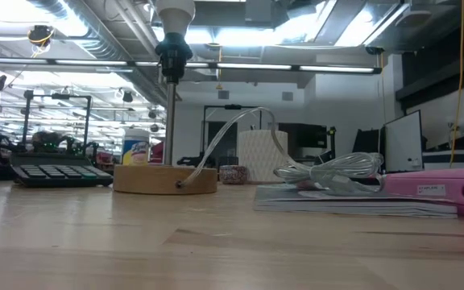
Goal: Screw lightbulb
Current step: Insert the lightbulb into the lamp, then remove the lightbulb from the lamp
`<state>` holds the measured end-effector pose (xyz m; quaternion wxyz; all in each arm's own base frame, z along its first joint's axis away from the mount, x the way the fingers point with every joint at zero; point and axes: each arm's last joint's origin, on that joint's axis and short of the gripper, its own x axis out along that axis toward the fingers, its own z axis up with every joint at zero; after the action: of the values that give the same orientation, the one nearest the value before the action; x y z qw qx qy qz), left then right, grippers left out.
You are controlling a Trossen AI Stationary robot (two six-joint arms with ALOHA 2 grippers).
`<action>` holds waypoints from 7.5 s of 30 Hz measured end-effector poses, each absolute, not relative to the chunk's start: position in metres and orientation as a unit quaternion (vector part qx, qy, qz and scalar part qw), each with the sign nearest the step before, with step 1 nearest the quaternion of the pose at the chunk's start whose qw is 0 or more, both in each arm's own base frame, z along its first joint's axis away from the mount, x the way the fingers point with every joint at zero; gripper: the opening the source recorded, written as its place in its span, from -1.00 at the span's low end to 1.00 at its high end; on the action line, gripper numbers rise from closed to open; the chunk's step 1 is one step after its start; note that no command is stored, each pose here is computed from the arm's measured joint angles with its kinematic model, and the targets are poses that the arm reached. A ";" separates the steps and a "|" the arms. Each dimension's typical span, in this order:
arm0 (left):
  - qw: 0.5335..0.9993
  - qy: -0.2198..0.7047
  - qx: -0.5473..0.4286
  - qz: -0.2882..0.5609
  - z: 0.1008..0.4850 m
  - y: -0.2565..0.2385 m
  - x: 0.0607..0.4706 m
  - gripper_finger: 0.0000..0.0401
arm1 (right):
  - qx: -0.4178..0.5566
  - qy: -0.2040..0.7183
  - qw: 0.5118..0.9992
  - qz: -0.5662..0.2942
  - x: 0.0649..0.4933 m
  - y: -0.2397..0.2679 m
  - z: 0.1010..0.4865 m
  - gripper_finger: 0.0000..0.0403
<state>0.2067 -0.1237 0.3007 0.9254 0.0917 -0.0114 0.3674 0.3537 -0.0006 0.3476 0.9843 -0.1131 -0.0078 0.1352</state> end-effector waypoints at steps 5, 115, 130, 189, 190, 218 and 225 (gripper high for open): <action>0.909 0.008 0.091 0.407 0.299 -0.115 0.211 -0.99 | -0.110 0.007 0.984 0.137 0.362 0.005 0.337 -0.92; 0.904 0.004 0.042 0.426 0.279 -0.101 0.227 -0.99 | -0.135 0.052 0.987 -0.068 0.390 -0.011 0.300 -0.92; 0.857 0.032 0.070 0.510 0.278 -0.069 0.236 -0.99 | -0.140 0.041 0.988 -0.041 0.386 0.001 0.307 -0.92; 0.849 0.031 0.063 0.524 0.278 -0.067 0.236 -0.99 | -0.161 0.067 0.983 -0.056 0.387 -0.002 0.301 -0.92; 0.850 0.031 0.064 0.521 0.278 -0.067 0.236 -0.99 | -0.160 0.068 0.983 -0.056 0.388 -0.002 0.299 -0.92; 0.895 0.011 0.024 0.446 0.266 -0.095 0.230 -0.99 | -0.150 0.081 0.976 -0.135 0.390 -0.023 0.294 -0.92; 0.892 0.011 0.033 0.450 0.272 -0.098 0.227 -0.99 | -0.163 0.074 0.975 -0.133 0.386 -0.021 0.301 -0.92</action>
<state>0.2271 -0.0982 0.2724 0.8921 0.0334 0.0107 0.4505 0.3865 -0.0209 0.3014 0.9748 -0.1630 0.0741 -0.1333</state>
